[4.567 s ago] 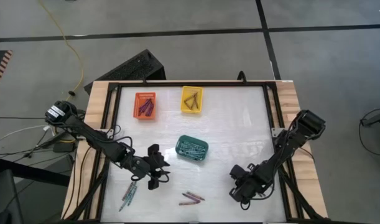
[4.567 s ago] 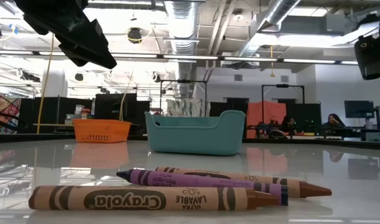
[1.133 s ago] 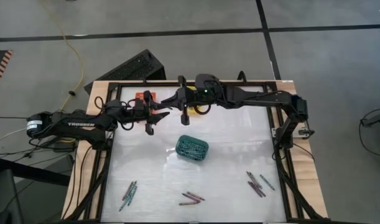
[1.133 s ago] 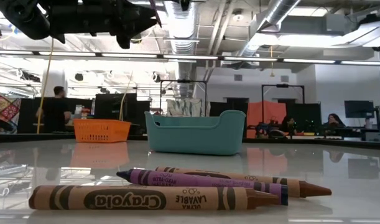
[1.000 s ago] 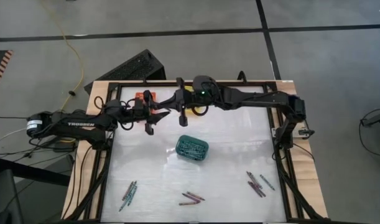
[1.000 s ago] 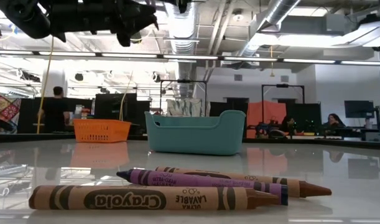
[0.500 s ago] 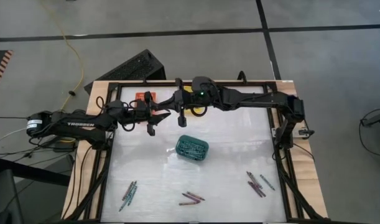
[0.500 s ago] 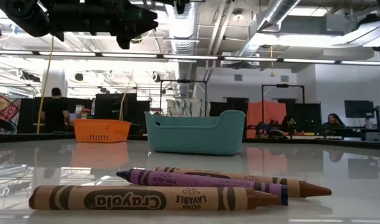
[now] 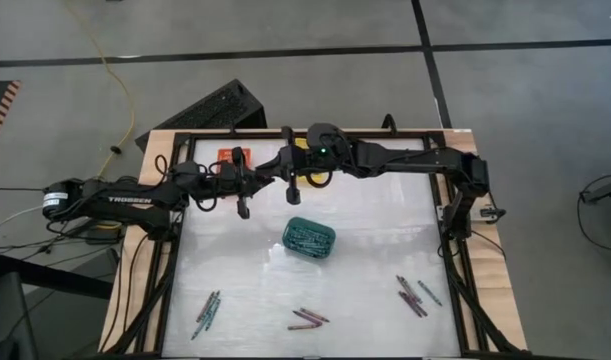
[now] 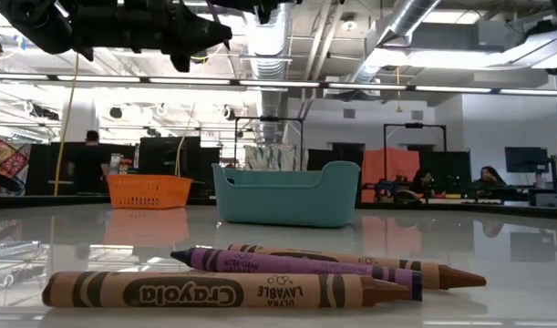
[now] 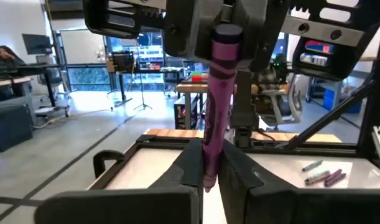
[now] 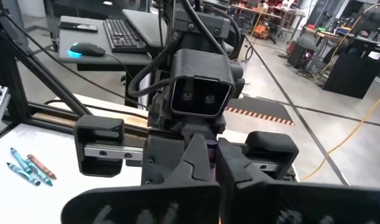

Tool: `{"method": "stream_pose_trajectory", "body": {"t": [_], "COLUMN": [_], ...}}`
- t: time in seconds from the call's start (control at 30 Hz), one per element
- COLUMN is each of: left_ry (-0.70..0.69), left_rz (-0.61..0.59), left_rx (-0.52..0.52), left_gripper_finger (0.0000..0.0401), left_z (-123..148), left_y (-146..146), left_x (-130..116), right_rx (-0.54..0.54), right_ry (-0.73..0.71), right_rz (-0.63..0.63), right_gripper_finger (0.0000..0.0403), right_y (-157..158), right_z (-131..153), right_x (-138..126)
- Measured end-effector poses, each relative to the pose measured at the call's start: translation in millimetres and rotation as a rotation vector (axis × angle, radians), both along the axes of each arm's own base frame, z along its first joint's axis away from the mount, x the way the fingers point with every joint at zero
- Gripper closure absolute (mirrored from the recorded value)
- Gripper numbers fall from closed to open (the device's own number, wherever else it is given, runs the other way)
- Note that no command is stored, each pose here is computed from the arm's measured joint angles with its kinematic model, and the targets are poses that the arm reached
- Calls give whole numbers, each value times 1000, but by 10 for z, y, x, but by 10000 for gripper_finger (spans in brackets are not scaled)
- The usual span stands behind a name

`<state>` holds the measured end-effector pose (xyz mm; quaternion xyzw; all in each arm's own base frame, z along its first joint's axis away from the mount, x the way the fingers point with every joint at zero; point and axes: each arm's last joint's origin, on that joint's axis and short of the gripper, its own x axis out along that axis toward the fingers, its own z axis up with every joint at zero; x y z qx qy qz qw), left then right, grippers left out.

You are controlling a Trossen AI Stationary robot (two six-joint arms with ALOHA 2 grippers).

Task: Sort crayons
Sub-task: Put the violet crayon into the orange bin

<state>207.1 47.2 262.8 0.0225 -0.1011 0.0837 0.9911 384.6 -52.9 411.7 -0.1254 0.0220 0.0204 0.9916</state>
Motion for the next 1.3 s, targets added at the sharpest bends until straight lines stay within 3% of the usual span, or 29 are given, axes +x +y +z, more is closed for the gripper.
{"method": "stream_pose_trajectory", "body": {"t": [0.2, 0.37, 0.53, 0.63, 0.7, 0.83, 1.1, 1.3], "left_ry": [13, 91, 260, 396, 479, 554, 638, 716], "left_rz": [12, 92, 375, 583, 660, 720, 671, 681], "left_rx": [22, -25, -194, -323, -410, -558, -871, -946], "left_gripper_finger": [394, 394, 395, 395, 395, 395, 391, 376], "left_z": [-10, -61, -195, -257, -314, -344, -558, -730], "left_y": [2, 20, 137, 288, 386, 580, 906, 1007], "left_x": [2, -35, -176, -333, -422, -567, -689, -627], "right_rx": [27, 52, 50, 87, 95, 64, 3, -56], "right_ry": [37, 154, 330, 455, 543, 659, 773, 837], "right_rz": [-13, -141, -275, -291, -291, -258, -147, -117], "right_gripper_finger": [394, 335, 250, 212, 200, 201, 238, 261], "right_y": [-27, -114, -175, -136, -66, 170, 721, 1110], "right_z": [-32, -147, -312, -423, -497, -668, -933, -1099], "right_x": [-8, -34, -95, -142, -176, -211, -272, -374]}}
